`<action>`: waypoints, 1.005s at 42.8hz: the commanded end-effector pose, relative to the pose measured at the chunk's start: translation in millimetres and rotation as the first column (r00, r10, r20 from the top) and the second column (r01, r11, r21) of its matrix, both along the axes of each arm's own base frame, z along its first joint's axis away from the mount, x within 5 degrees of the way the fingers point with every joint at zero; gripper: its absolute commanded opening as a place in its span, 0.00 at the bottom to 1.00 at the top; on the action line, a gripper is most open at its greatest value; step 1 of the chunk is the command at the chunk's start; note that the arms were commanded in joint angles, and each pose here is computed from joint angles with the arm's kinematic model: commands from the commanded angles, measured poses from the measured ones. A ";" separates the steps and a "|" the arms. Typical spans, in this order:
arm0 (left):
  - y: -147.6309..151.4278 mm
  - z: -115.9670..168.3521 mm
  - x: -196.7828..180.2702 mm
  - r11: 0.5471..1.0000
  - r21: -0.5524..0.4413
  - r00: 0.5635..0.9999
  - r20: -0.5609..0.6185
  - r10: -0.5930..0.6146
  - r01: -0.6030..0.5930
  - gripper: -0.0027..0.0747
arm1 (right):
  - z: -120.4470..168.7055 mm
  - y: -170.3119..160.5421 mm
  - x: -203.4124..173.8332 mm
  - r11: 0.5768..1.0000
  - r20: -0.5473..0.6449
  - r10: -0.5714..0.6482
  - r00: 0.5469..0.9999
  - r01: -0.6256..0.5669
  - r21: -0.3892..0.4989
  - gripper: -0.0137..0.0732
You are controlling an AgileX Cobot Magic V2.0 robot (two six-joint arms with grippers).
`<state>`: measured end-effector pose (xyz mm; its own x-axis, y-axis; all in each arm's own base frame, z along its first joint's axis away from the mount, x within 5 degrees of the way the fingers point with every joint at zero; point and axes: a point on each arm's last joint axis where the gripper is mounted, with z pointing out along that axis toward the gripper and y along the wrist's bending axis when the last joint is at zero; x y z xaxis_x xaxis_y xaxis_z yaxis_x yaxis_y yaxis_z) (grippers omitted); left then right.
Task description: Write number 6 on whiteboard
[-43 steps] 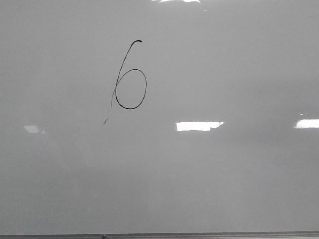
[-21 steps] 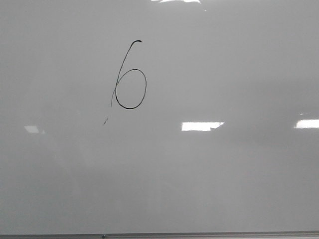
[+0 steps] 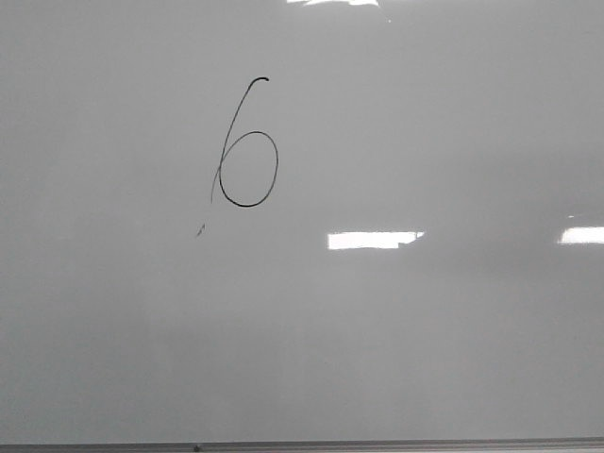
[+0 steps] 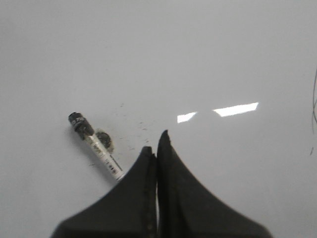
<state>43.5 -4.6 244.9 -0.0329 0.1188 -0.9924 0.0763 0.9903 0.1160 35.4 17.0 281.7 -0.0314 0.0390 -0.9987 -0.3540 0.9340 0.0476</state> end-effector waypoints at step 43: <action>2.3 -40.3 11.8 0.992 -0.123 0.997 0.066 0.038 -0.029 0.01 | 15.3 -1.9 -0.9 0.999 0.092 -0.023 0.995 0.020 0.032 0.09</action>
